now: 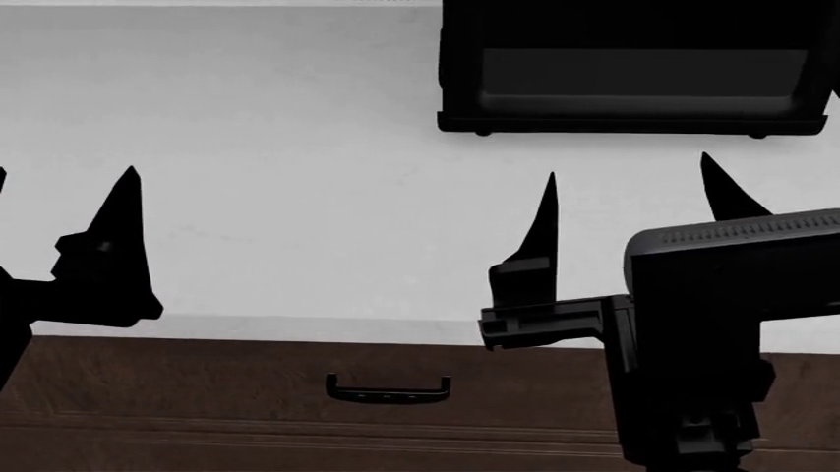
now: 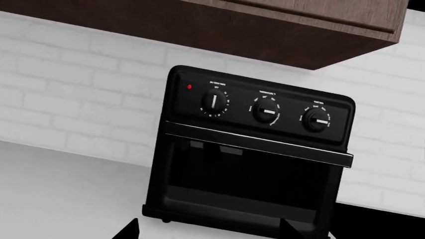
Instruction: Turn on the toaster oven by setting the timer.
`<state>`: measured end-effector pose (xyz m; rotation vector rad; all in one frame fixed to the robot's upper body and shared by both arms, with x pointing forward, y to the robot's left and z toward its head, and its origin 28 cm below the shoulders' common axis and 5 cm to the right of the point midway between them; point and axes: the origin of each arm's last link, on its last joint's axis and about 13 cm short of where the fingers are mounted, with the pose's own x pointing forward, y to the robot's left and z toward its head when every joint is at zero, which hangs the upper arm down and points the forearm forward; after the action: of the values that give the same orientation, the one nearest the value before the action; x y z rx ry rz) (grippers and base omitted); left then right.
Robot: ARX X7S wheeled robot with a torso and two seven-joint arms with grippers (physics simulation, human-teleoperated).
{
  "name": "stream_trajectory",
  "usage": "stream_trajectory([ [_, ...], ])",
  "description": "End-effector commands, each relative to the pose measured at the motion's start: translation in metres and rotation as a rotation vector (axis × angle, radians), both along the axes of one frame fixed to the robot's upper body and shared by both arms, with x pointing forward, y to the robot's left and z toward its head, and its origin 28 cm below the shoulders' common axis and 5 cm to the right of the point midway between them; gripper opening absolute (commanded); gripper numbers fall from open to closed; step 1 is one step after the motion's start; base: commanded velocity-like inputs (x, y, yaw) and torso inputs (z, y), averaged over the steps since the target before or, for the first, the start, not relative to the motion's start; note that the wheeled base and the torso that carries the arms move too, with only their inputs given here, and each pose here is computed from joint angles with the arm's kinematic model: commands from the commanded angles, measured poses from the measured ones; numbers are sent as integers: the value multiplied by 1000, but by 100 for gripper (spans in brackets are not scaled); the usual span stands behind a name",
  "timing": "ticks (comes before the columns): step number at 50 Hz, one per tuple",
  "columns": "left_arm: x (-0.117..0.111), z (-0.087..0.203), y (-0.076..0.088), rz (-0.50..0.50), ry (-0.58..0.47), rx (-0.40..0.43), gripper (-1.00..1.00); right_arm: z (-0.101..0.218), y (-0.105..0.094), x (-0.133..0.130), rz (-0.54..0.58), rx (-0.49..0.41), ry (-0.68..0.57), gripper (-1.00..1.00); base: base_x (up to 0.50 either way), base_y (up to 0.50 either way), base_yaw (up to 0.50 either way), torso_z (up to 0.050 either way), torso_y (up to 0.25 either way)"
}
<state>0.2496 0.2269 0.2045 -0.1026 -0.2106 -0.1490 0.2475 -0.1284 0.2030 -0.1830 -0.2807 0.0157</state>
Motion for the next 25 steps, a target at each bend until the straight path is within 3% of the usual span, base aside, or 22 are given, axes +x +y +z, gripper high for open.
stream_trajectory([
  [1, 0, 0, -2, -11, -32, 3, 100, -1, -1, -1, -5, 20, -4, 100, 0, 0, 0, 0, 0],
  [25, 2, -2, -2, -13, -18, -6, 100, -2, -1, 1, 0, 9, 6, 100, 255, 0, 0, 0, 0],
])
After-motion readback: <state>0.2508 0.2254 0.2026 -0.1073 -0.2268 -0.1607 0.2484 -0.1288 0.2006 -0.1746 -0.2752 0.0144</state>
